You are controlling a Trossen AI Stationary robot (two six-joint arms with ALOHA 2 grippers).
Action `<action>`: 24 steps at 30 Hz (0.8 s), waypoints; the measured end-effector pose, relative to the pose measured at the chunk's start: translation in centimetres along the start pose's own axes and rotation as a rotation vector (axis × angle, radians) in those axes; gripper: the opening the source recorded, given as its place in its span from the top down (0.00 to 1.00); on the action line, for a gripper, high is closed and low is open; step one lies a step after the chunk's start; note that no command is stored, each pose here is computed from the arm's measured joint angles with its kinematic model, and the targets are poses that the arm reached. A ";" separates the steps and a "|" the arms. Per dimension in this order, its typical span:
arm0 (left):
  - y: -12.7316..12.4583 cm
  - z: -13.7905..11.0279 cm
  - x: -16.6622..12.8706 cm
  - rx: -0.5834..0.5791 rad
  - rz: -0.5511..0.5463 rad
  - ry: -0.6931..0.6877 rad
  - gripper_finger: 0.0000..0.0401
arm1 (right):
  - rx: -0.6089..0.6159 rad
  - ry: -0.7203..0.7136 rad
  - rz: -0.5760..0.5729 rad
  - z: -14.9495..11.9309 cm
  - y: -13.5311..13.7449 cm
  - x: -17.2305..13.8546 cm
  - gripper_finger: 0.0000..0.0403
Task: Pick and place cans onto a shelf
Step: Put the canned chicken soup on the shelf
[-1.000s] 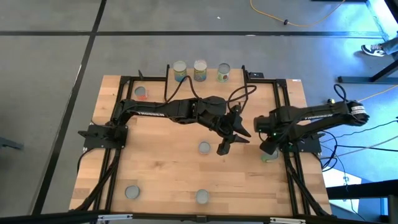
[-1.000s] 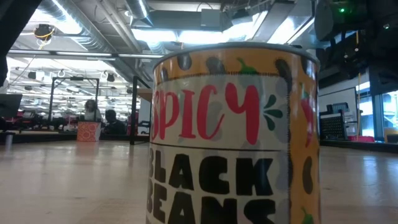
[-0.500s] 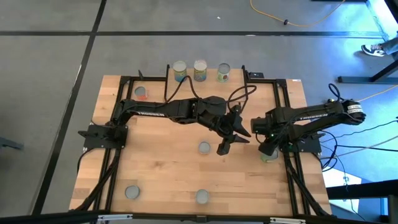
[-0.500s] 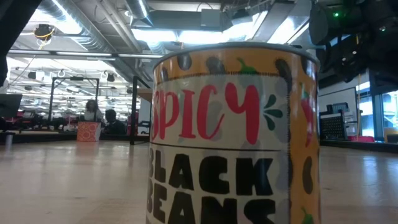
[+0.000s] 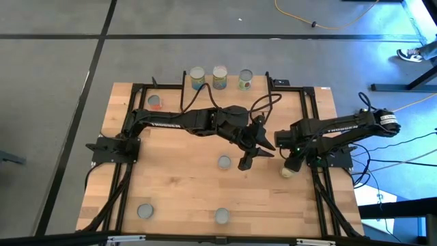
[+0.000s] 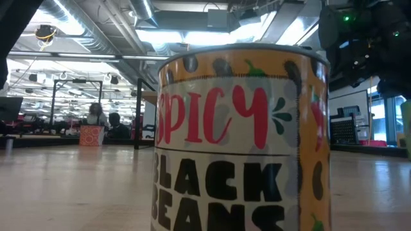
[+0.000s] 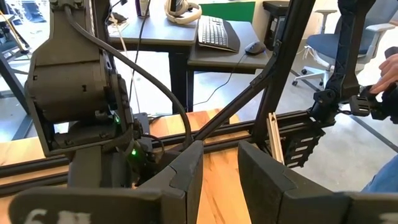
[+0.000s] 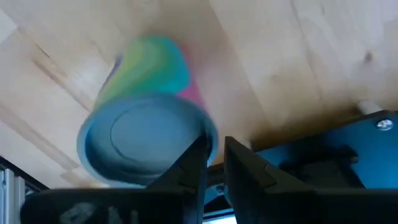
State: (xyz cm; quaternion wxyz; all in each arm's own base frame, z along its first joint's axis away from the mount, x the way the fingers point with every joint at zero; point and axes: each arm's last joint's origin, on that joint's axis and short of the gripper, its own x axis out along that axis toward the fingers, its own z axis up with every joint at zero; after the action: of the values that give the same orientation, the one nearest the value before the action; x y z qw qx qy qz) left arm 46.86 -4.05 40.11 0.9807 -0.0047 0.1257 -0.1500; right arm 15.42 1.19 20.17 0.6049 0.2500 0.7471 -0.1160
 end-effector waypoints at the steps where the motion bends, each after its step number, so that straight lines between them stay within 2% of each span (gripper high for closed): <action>1: 0.0 0.0 0.0 0.000 0.000 0.000 0.77 | 0.001 0.001 -0.004 0.0 0.0 0.0 0.86; 14: 0.0 0.0 0.0 0.000 0.000 0.000 0.77 | -0.001 -0.059 0.028 0.5 0.3 -0.1 0.86; 21: 0.0 0.0 0.0 0.000 0.000 0.000 0.77 | 0.012 -0.059 0.030 0.7 0.4 0.0 0.98; 24: 0.0 0.0 0.0 0.000 0.000 0.000 0.77 | 0.011 -0.067 0.016 0.7 0.4 0.0 0.98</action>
State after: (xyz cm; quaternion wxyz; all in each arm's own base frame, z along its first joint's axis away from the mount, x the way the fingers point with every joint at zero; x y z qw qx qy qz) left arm 46.86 -4.05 40.11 0.9807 -0.0045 0.1255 -0.1500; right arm 16.20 1.16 20.06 0.6293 0.2552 0.7236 -0.1234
